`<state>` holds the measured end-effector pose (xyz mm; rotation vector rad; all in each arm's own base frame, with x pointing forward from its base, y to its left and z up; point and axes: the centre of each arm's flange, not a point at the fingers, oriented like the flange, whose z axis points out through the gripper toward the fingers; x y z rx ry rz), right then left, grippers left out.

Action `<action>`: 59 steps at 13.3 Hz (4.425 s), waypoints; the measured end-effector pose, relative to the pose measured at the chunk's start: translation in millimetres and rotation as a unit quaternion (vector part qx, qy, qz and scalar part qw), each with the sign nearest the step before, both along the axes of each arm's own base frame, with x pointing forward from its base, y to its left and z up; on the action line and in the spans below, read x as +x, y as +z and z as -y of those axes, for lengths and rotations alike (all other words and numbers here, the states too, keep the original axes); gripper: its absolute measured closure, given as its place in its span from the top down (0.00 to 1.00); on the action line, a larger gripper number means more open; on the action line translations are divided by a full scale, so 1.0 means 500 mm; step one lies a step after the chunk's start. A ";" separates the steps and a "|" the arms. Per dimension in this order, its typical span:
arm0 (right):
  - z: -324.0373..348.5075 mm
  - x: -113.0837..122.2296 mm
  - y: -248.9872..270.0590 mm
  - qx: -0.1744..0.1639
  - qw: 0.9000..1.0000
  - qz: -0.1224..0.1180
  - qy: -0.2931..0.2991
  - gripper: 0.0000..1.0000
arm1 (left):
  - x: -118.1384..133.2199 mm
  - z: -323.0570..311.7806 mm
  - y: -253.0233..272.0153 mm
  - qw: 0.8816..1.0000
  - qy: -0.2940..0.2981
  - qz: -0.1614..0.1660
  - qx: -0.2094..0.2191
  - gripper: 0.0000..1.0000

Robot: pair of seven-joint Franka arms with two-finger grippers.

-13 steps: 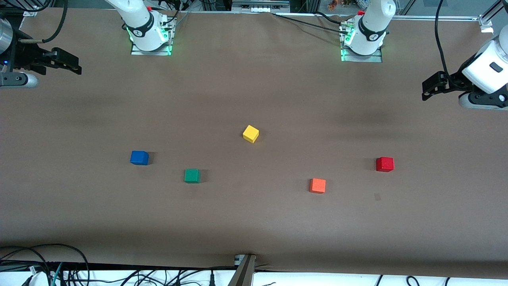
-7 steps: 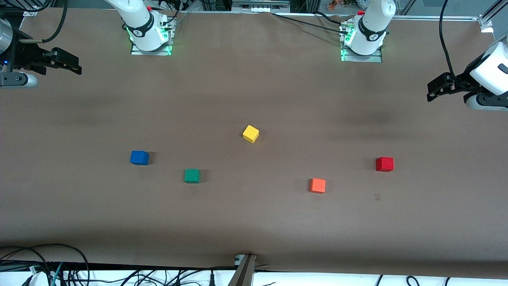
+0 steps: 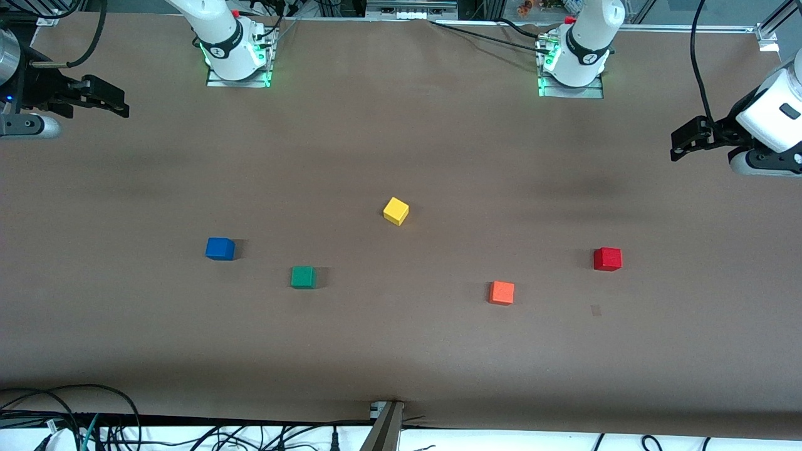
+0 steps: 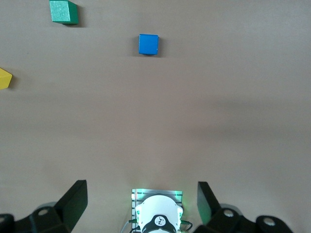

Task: Pass red block to right arm, stack on blue

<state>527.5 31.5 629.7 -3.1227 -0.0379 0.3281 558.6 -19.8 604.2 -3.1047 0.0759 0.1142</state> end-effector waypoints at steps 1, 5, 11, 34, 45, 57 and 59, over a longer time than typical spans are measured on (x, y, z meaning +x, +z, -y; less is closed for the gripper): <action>0.000 0.000 0.000 0.000 1.000 0.000 0.000 1.00 | 0.002 -0.001 -0.004 1.000 0.000 -0.002 0.000 1.00; 0.000 0.000 0.000 0.000 1.000 0.000 0.000 1.00 | 0.004 -0.002 -0.009 1.000 0.001 -0.004 0.000 1.00; 0.000 0.001 0.000 0.000 1.000 0.001 0.000 1.00 | 0.030 -0.016 -0.053 1.000 -0.015 -0.017 -0.002 1.00; 0.002 0.002 0.000 0.000 1.000 0.002 -0.001 1.00 | 0.164 -0.559 -0.223 0.882 -0.469 -0.004 0.032 1.00; -0.001 0.016 -0.007 0.001 1.000 0.013 -0.001 1.00 | 0.139 -0.711 -0.741 0.722 -0.602 0.215 -0.267 1.00; -0.013 0.023 -0.012 0.017 1.000 0.016 0.002 1.00 | 0.131 -0.517 -1.040 0.617 -0.551 0.344 -0.444 1.00; -0.014 0.023 -0.012 0.017 1.000 0.016 0.002 1.00 | 0.134 -0.489 -1.049 0.606 -0.549 0.349 -0.458 1.00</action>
